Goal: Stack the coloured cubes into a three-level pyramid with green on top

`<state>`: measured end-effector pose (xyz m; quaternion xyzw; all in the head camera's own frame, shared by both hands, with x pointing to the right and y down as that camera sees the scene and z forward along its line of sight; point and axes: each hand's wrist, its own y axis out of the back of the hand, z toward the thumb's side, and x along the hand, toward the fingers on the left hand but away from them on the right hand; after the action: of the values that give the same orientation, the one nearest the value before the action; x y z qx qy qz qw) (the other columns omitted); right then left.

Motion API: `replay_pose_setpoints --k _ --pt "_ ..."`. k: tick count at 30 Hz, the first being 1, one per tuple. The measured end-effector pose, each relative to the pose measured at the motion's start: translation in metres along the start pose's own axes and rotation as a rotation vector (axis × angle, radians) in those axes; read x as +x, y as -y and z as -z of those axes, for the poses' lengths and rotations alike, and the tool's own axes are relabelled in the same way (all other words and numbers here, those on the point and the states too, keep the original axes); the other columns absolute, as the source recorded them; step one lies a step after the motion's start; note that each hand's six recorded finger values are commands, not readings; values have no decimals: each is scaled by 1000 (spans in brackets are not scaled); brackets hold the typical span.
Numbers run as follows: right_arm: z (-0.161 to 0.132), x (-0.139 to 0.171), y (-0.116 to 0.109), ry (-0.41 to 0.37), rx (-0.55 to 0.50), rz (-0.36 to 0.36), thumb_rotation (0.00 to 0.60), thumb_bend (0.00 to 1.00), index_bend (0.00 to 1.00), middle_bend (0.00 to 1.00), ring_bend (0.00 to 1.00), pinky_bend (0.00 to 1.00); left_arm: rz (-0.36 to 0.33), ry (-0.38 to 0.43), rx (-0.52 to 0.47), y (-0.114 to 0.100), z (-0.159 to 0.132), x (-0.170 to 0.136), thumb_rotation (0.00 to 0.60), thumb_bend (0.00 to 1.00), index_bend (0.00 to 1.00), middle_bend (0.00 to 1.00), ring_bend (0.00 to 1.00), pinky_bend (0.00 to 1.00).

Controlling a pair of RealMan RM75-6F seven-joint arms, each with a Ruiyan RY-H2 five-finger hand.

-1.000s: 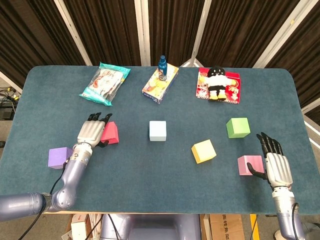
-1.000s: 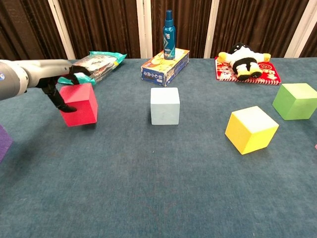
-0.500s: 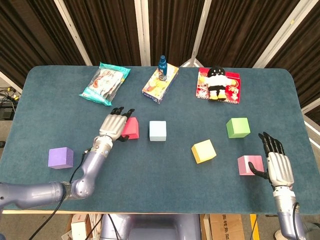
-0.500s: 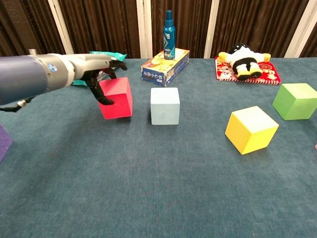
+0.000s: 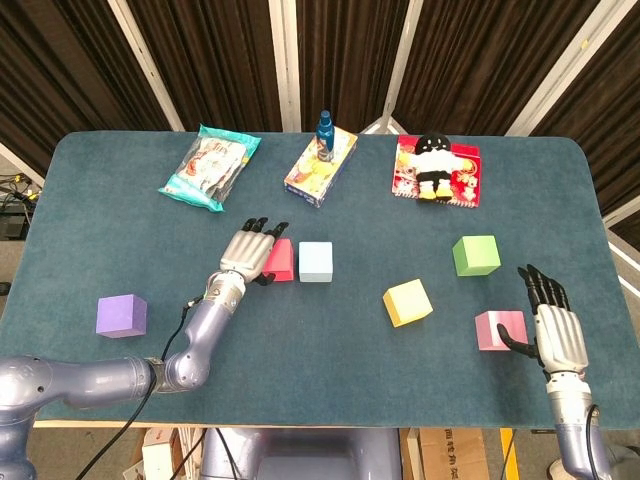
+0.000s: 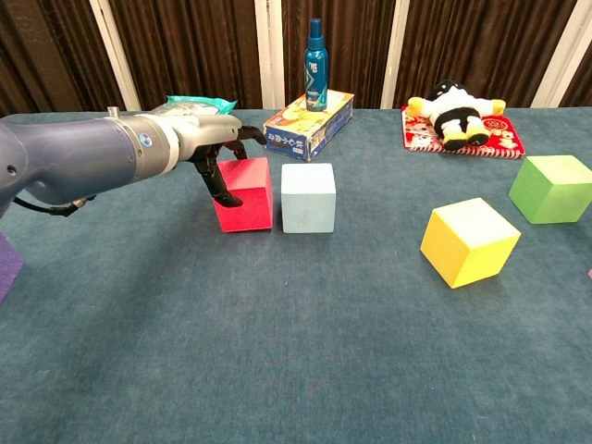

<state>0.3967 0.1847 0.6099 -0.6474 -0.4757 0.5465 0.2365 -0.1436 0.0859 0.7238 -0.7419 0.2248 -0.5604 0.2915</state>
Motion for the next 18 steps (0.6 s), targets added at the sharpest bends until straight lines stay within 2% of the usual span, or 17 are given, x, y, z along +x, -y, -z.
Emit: replay_pose_setpoints --k 18 --pt "2 0 1 8 -1 -1 600 344 0 0 0 0 7 16 -7 5 -11 8 600 387 43 302 39 52"
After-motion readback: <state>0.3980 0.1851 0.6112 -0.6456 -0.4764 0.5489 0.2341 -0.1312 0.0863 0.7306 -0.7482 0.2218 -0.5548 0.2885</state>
